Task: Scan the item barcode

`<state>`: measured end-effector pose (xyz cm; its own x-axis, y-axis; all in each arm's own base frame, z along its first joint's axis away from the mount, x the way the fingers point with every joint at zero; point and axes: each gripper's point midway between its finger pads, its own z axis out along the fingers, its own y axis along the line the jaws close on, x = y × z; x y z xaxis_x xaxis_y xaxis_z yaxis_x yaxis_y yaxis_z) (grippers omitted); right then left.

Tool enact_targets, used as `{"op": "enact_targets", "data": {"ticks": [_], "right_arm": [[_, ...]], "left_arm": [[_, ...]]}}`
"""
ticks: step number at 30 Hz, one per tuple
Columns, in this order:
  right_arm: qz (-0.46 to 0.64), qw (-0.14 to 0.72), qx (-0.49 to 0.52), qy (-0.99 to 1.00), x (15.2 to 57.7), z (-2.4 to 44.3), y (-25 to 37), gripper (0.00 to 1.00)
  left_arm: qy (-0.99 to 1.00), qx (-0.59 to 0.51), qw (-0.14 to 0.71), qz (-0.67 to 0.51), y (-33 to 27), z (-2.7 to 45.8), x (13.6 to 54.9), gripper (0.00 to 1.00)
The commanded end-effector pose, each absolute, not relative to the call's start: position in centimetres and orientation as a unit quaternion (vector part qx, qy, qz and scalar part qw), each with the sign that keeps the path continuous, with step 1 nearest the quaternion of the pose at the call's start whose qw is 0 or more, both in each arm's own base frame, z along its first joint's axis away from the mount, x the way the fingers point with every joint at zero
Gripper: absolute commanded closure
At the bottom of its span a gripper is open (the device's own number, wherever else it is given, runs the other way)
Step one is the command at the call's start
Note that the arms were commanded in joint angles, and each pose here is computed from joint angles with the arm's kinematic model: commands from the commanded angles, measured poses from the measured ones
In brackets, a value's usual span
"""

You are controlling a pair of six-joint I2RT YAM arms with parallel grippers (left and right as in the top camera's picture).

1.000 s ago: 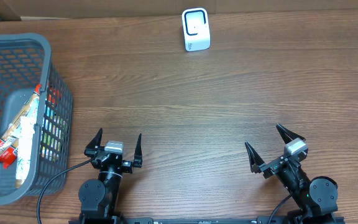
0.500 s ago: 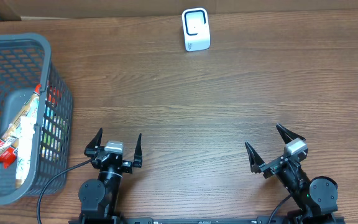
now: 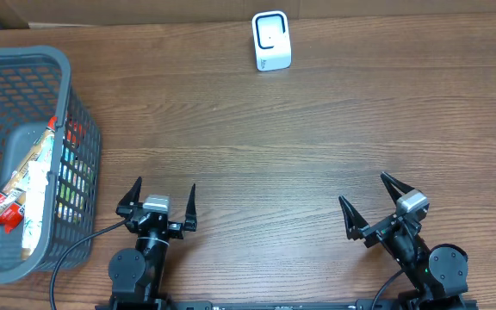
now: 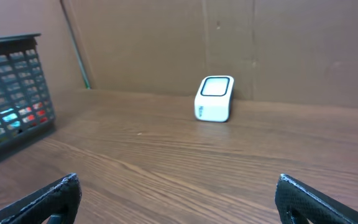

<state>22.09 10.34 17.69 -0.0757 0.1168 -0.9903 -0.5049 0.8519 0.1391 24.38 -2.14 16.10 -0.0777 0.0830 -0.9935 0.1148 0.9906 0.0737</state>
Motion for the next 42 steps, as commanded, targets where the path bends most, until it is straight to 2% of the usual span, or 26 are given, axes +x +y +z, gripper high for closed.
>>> {"op": "enact_targets", "data": {"ticks": [1,10,17,23,27,37,38,42], "right_arm": [[0.255,0.675,-0.138,0.678,21.3,20.3,10.6,0.0],[0.254,0.656,-0.135,0.698,19.3,26.9,10.2,0.0],[0.259,0.612,-0.135,0.735,19.0,32.5,10.4,0.0],[0.255,0.526,-0.12,0.803,20.2,34.8,10.7,0.0],[0.263,0.432,-0.113,0.855,21.1,35.1,11.4,0.0],[0.344,0.334,-0.14,0.866,23.6,33.1,15.2,0.0],[0.346,0.327,-0.139,0.868,23.9,32.8,15.3,0.0],[0.368,0.29,-0.141,0.872,24.3,31.7,16.2,0.0]], "left_arm": [[0.717,0.042,0.695,-0.032,-2.0,19.4,24.0,0.0],[0.74,0.016,0.67,-0.061,-2.1,29.1,23.0,0.0],[0.788,0.006,0.613,-0.065,-2.1,37.0,22.5,0.0],[0.85,0.003,0.524,-0.062,-2.1,42.0,21.8,0.0],[0.887,0.0,0.459,-0.059,-2.1,44.4,21.5,0.0],[0.913,0.038,0.402,-0.05,-2.5,43.0,24.1,0.0],[0.917,0.025,0.397,-0.042,-2.1,42.7,24.5,0.01],[0.912,-0.145,0.384,0.013,2.7,41.9,25.1,0.0]]}}
